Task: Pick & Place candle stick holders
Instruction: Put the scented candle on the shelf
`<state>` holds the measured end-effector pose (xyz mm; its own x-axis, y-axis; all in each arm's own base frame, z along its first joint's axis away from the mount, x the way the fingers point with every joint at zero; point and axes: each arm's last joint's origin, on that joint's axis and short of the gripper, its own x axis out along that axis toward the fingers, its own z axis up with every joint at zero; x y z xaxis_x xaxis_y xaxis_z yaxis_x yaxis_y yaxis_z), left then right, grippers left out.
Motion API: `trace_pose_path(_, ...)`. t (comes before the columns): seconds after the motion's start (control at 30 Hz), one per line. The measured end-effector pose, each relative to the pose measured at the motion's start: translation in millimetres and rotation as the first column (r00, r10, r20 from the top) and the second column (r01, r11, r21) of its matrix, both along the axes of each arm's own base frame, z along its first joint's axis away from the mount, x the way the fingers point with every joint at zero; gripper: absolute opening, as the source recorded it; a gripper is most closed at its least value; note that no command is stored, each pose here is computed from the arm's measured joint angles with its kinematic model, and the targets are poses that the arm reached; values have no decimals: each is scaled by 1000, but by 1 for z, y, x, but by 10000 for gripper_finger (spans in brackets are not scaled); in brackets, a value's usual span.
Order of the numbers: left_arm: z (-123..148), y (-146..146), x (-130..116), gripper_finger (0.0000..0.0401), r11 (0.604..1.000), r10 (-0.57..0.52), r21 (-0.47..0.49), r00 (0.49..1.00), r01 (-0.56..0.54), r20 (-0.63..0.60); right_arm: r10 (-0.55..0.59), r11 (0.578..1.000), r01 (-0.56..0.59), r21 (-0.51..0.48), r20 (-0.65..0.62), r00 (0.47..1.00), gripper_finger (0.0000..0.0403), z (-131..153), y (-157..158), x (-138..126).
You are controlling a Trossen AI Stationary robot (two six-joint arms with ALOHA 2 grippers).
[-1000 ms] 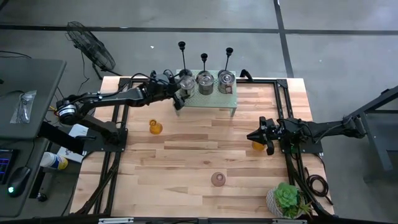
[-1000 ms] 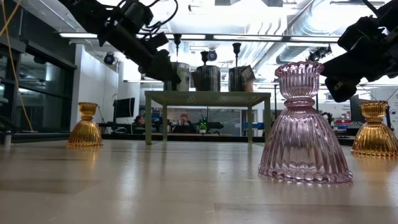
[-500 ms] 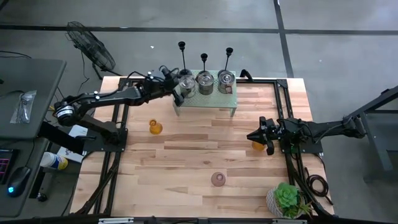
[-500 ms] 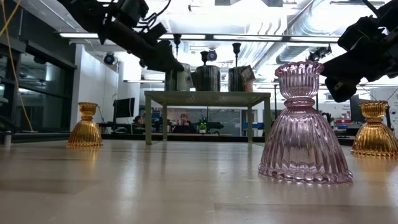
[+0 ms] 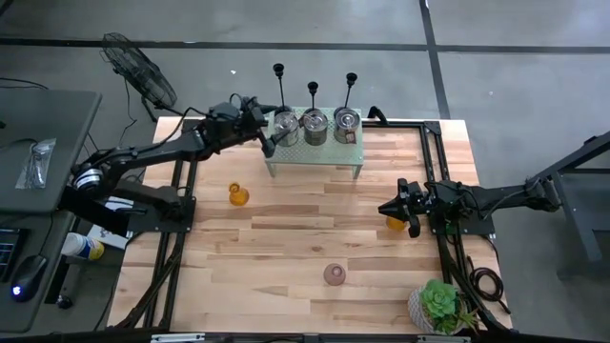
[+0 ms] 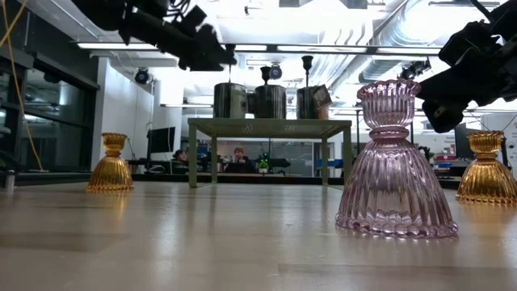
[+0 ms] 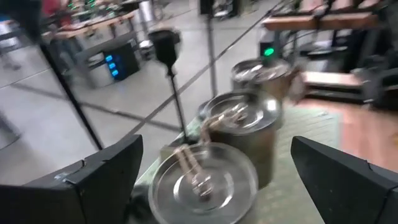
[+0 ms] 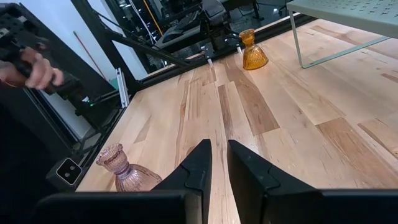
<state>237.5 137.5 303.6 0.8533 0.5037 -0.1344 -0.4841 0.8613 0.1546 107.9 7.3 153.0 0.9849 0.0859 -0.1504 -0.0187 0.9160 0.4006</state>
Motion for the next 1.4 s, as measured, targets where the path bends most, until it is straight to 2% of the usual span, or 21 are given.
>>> trace_pose_path(0.17,10,-10,-8,386,988,-151,-6,988,151,28,0,1000,0,0,0,1000,44,0,0,0)
trace_pose_path(0.33,-1,-16,-9,324,949,-301,-110,953,295,-42,0,1000,0,0,0,1000,44,0,0,0)
trace_pose_path(0.4,-5,-17,-10,292,935,-333,-151,940,321,-68,0,1000,0,0,0,1000,44,0,0,0)
trace_pose_path(0.63,-19,-16,-8,188,927,-343,-213,927,308,-150,0,1000,0,0,0,1000,44,0,0,0)
trace_pose_path(0.83,-35,-10,2,129,921,-344,-258,919,291,-191,0,1000,0,0,1,1000,44,0,0,0)
trace_pose_path(0.97,-44,-6,8,104,927,-321,-272,922,259,-215,0,1000,0,0,0,1000,44,0,0,0)
trace_pose_path(1.1,-46,-2,11,89,945,-274,-244,937,220,-217,0,1000,0,0,1,1000,44,0,0,0)
trace_pose_path(1.4,-44,1,11,78,969,-173,-211,959,125,-224,0,1000,0,0,1,1000,44,0,0,0)
